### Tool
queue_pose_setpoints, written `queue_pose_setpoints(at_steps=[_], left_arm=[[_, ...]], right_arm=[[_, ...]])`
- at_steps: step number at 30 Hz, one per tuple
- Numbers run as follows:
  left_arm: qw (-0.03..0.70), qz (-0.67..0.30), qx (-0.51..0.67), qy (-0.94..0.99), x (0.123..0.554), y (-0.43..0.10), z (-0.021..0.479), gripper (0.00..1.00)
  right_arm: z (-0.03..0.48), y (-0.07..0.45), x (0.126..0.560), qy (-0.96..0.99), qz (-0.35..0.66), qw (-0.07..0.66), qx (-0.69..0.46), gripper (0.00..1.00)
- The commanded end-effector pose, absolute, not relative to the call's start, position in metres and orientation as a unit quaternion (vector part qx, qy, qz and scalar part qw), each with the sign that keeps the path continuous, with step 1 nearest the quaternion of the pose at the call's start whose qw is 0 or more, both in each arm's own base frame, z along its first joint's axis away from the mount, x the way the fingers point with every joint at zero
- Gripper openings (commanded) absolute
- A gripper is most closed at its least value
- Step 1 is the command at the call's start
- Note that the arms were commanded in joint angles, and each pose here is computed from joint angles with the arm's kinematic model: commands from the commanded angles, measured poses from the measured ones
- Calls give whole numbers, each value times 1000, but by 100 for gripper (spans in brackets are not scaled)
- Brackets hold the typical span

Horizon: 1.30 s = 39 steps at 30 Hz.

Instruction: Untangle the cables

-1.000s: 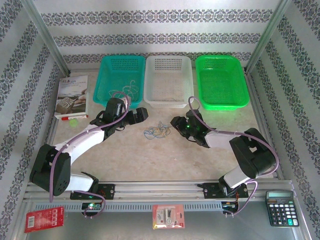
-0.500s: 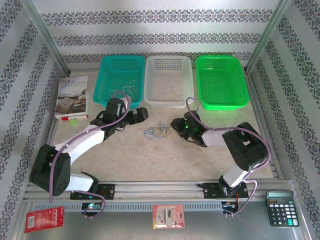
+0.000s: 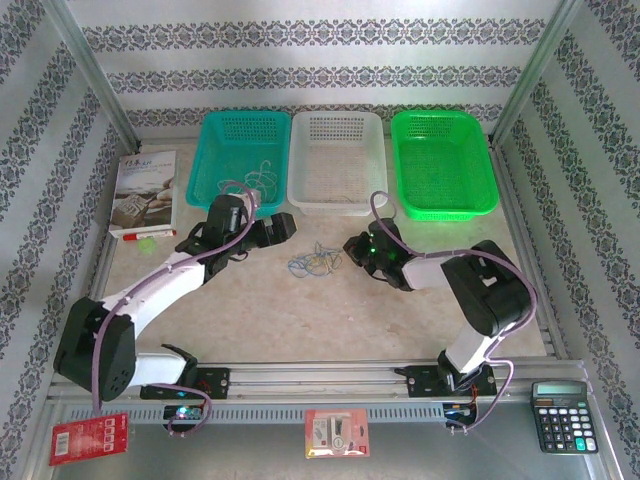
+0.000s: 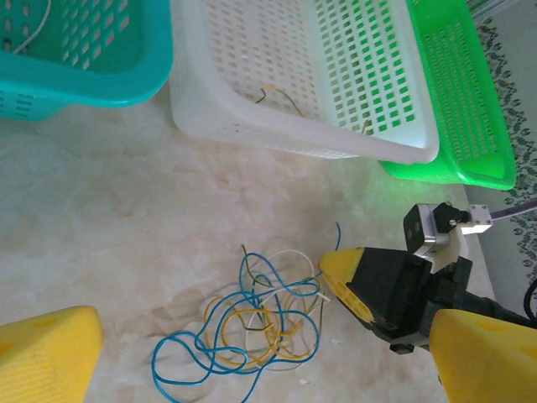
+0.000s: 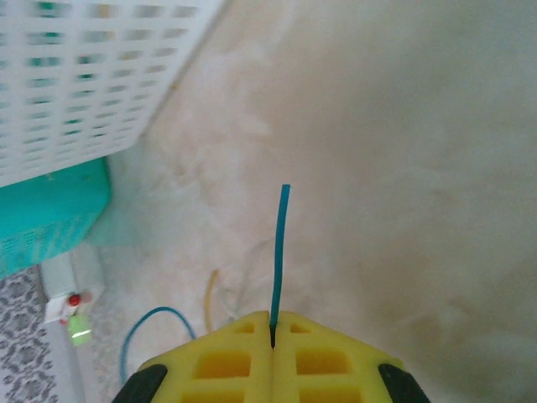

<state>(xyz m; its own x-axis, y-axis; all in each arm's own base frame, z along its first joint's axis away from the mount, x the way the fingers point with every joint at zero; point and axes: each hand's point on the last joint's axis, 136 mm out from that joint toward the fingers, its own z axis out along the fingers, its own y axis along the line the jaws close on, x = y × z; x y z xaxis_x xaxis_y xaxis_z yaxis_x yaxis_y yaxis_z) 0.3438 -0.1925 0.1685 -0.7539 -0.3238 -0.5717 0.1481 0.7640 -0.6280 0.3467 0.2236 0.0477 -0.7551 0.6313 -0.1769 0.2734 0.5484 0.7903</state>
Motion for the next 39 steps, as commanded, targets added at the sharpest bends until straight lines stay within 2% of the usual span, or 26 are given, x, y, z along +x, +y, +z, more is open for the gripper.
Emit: queue_pose_setpoints(at_steps=[1,10,18,34,39], left_arm=[[377,-354,-14,856,341,-199,191,100],[393,-380,56,836,330,-212,203,100],[415,-390,106,815,322,-223,196,100],[415,-402,152,802,325,-266,166,99],[406,-399,142,810,327,-270,142,88]], right_arm=[[103,239,352,841,422,278,192,0],[200,272,327,828,434,354,35,0],[258,287,312,800,463,382,-9,0],[304,293,299,764,505,400,-9,0],[326,298,296,743,535,401,-8,0]])
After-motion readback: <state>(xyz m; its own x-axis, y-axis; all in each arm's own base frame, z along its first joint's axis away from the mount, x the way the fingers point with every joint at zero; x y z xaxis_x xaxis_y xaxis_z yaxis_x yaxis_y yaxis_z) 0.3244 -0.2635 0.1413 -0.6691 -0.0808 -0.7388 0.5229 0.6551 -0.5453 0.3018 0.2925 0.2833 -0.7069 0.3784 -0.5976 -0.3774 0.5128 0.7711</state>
